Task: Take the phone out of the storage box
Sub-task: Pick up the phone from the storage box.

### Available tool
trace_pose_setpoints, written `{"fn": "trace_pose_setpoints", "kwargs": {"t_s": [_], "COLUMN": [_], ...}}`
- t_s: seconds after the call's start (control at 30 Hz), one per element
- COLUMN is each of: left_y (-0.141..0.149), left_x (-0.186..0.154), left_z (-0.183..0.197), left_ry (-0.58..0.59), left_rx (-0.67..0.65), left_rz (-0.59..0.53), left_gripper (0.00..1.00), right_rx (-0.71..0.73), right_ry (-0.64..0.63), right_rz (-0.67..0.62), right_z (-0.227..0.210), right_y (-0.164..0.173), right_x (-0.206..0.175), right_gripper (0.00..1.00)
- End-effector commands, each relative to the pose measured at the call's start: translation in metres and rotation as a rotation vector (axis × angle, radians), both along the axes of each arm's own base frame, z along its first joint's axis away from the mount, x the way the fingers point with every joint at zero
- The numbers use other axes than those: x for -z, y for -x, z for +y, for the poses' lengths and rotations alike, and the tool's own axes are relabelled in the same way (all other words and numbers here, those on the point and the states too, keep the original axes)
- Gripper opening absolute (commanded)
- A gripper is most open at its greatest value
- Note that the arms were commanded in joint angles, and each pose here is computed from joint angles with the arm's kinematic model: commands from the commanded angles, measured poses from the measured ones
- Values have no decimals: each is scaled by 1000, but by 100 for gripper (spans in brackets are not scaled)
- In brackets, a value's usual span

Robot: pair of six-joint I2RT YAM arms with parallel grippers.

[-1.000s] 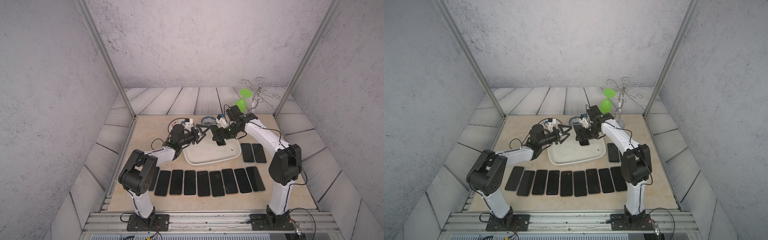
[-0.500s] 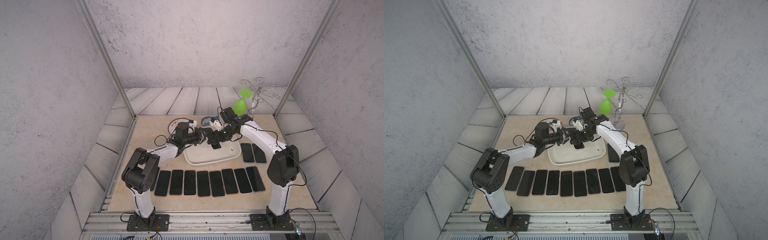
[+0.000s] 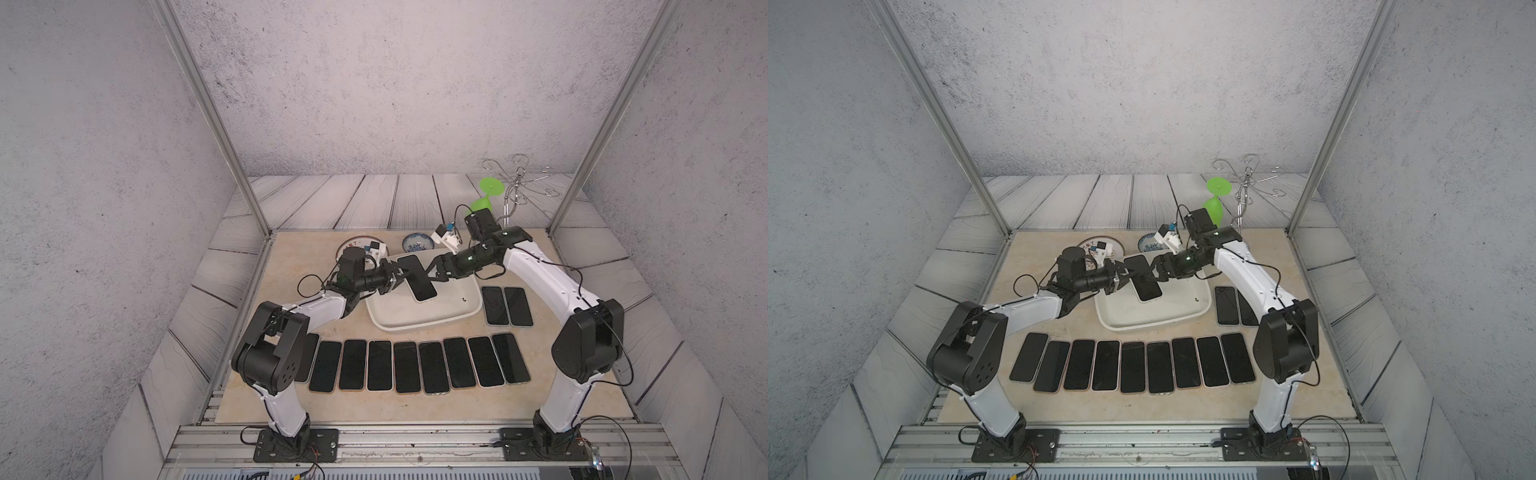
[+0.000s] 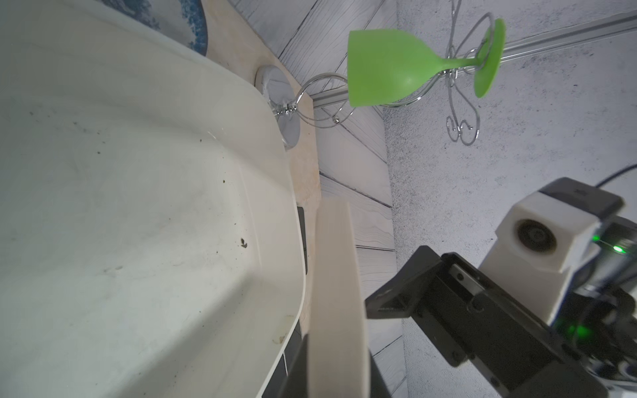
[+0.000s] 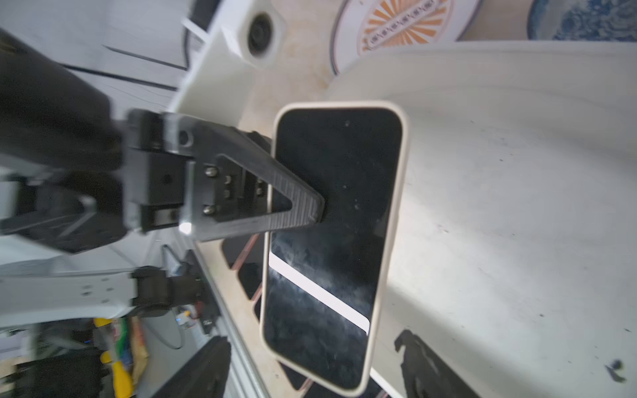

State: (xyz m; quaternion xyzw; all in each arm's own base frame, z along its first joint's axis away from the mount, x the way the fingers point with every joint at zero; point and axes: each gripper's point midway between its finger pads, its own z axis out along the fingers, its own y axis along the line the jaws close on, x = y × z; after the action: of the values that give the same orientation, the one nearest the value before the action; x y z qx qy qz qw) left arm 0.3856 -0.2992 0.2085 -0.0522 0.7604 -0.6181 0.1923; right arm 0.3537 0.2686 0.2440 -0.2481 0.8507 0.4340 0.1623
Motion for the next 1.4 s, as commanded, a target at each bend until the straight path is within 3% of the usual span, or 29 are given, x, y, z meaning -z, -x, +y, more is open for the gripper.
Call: {"fn": "trace_pose_setpoints", "kwargs": {"t_s": [0.0,0.1,0.23,0.4,0.8,1.03,1.2,1.3,1.37], "left_y": [30,32,33,33,43,47,47,48,47], "left_x": [-55,-59,-67,-73,-85,-93,-92,-90,-86], "left_z": [-4,-4,-6,-8,-8,-7,-8,-10,-10], "left_ry": [114,135,166,176,192,202,199,205,201], "left_rx": [137,141,150,151,179,187,183,189,192], "left_rz": [-128,-141,-152,-167,-187,-201,-198,-194,-186], "left_gripper": [7,6,5,5,4,3,3,3,4], "right_rx": [-141,-205,-208,-234,-171,-164,-177,-196,-210], "right_ry": [-328,-428,-430,-430,-293,-269,-320,-350,-380], "right_rz": [69,96,134,161,164,183,194,205,199], "right_z": [17,28,32,41,28,26,35,37,37], "right_y": [16,23,23,31,22,20,18,20,23], "right_x": [-41,-46,-35,-30,-4,9,7,3,-5], "right_gripper": [79,78,73,53,58,59,56,44,30]}}
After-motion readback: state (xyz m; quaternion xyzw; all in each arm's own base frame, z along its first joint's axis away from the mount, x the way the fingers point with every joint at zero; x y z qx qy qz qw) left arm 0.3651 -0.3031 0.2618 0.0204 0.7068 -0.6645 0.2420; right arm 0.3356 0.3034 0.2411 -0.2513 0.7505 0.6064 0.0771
